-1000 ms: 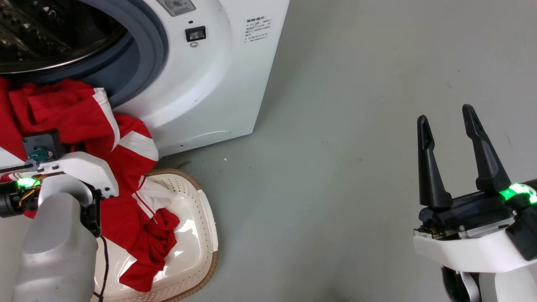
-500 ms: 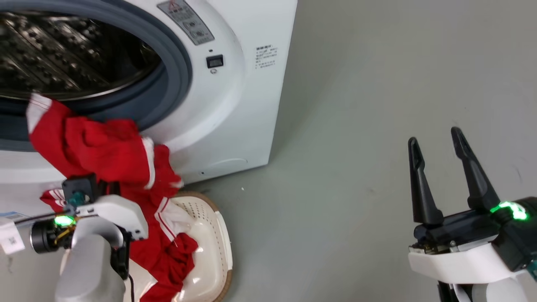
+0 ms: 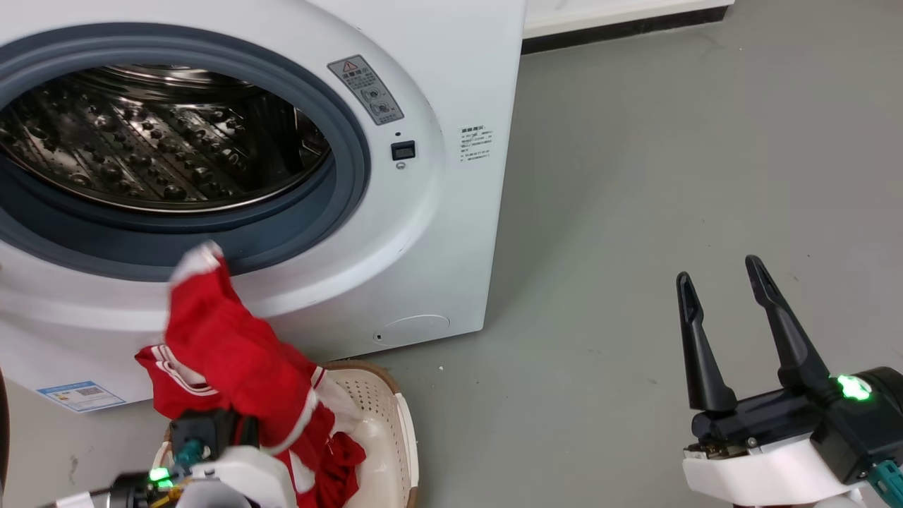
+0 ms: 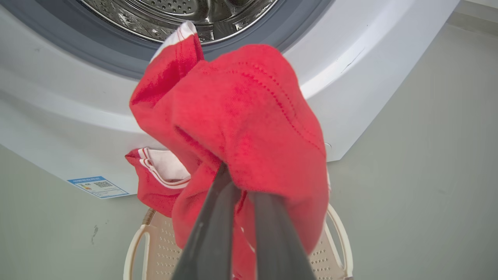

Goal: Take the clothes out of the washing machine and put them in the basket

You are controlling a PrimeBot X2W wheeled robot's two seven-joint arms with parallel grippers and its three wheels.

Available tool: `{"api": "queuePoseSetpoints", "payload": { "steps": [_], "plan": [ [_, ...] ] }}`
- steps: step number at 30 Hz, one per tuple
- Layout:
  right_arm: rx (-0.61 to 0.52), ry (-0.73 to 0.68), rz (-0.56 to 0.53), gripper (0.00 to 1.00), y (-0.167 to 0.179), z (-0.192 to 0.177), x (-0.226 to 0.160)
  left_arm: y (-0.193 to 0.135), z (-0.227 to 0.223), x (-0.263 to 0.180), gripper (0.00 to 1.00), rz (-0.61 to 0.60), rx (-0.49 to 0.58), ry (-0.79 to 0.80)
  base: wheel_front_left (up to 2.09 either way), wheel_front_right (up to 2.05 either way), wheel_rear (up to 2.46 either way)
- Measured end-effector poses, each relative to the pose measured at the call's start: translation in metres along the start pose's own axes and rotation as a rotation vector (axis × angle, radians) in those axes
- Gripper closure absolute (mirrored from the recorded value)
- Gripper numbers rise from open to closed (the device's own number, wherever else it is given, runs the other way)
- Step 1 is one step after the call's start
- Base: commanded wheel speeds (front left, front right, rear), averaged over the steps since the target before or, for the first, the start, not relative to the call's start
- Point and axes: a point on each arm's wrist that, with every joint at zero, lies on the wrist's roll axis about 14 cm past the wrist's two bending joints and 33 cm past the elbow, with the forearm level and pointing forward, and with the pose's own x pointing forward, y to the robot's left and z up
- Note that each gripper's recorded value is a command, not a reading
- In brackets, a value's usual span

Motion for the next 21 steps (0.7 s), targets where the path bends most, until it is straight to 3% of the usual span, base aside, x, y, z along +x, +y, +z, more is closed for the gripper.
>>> {"api": "queuePoseSetpoints", "payload": {
  "steps": [9, 21],
  "plan": [
    [0.003, 0.023, 0.009, 0.00, 0.003, -0.009, 0.005, -0.008, -0.055, -0.016, 1.00, -0.027, -0.014, 0.164, 0.00, 0.00, 0.00],
    [-0.011, 0.069, 0.025, 0.00, 0.001, -0.046, 0.048, -0.005, -0.129, 0.027, 1.00, -0.063, 0.013, 0.421, 0.00, 0.00, 0.00]
  ]
}}
